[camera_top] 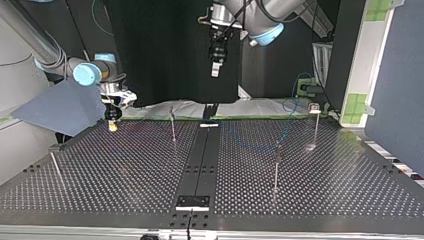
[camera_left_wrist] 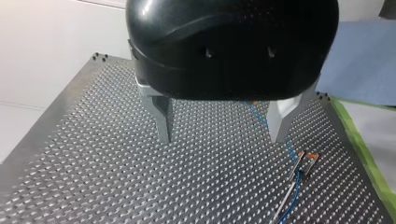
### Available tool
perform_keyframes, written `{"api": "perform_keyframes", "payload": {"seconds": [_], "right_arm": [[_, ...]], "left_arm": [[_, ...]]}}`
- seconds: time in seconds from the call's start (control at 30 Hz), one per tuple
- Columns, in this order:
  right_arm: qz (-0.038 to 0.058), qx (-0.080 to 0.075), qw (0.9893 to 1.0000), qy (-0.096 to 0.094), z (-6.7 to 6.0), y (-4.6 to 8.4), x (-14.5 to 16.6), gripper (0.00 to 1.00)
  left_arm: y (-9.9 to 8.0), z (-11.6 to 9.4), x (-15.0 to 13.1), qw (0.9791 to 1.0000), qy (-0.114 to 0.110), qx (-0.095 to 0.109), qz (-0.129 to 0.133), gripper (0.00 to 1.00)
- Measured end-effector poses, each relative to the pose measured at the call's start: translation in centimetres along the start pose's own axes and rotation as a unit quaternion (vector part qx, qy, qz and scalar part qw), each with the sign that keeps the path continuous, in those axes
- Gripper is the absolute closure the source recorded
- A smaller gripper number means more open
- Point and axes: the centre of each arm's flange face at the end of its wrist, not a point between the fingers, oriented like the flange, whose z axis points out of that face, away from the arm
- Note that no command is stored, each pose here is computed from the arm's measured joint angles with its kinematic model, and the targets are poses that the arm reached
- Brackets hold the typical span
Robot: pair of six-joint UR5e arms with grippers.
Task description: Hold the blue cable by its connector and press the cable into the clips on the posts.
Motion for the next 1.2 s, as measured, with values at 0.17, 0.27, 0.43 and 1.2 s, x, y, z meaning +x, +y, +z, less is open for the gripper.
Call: {"api": "perform_keyframes", "payload": {"seconds": [0.17, 0.27, 0.43, 1.2], "right_arm": [[-0.0114, -0.002, 0.9997, 0.024, 0.2, 0.1, 3.2, 1.0], [-0.0189, -0.005, 0.9992, 0.036, 0.2, 0.0, 4.8, 1.0], [-0.0301, -0.008, 0.9975, 0.063, 0.1, 0.1, 8.5, 1.0], [-0.0318, -0.006, 0.9965, 0.077, -0.1, -0.1, 10.5, 1.0]], "left_arm": [[0.9, -1.3, -0.5, 0.9998, -0.017, -0.005, -0.008, 0.0], [1.4, -2.1, -0.7, 0.9996, -0.025, -0.008, -0.012, 0.0], [2.6, -4.0, -0.9, 0.9993, -0.033, -0.01, -0.017, 0.0], [3.8, -5.6, -1.8, 0.9988, -0.045, -0.009, -0.017, 0.0]]}}
